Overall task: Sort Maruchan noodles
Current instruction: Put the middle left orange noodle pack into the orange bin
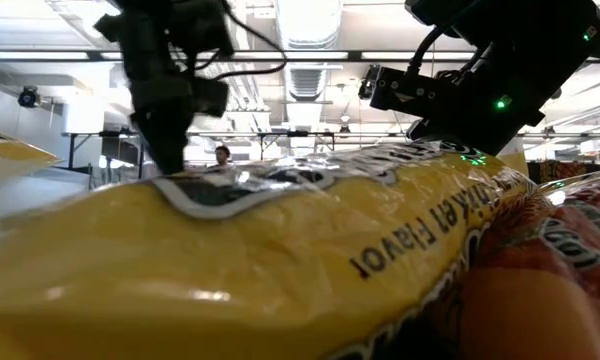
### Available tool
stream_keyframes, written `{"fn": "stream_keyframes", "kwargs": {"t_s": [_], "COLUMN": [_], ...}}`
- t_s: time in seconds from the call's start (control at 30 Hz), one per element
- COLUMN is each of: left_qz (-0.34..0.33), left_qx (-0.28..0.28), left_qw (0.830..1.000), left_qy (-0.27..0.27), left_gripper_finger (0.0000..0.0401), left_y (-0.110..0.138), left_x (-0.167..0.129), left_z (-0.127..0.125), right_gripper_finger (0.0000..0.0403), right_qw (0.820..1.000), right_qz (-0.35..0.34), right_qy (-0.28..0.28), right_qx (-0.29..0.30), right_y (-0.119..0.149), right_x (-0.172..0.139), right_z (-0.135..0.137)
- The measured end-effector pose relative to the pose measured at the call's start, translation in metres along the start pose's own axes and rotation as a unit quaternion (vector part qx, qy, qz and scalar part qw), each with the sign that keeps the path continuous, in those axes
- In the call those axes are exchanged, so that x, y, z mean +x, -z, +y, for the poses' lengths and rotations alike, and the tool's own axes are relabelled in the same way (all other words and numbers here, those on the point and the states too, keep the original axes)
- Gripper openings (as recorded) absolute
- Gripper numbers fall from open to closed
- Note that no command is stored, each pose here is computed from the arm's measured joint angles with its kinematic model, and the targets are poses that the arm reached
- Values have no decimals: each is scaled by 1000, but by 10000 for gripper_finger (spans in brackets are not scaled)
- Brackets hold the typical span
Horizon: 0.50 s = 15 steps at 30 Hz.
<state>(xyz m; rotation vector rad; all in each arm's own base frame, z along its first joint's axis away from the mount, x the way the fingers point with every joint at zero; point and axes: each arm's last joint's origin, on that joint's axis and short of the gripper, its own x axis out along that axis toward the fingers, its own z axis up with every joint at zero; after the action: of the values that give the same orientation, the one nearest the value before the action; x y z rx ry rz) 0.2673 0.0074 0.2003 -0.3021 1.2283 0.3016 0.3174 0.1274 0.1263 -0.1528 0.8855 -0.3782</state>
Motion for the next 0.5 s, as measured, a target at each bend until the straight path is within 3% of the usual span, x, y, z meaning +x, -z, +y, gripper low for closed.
{"fn": "stream_keyframes", "kwargs": {"t_s": [0.23,0.5], "left_qz": [3,-101], "left_qx": [-79,-56], "left_qw": [997,992], "left_qy": [-7,58], "left_gripper_finger": [263,263], "left_y": [33,27], "left_x": [23,43], "left_z": [-1,-9], "right_gripper_finger": [150,150], "right_qw": [1000,1000], "right_qz": [-1,-7], "right_qy": [-1,-3], "right_qx": [1,6], "right_y": [0,-2], "right_x": [0,0], "right_z": [0,1]}}
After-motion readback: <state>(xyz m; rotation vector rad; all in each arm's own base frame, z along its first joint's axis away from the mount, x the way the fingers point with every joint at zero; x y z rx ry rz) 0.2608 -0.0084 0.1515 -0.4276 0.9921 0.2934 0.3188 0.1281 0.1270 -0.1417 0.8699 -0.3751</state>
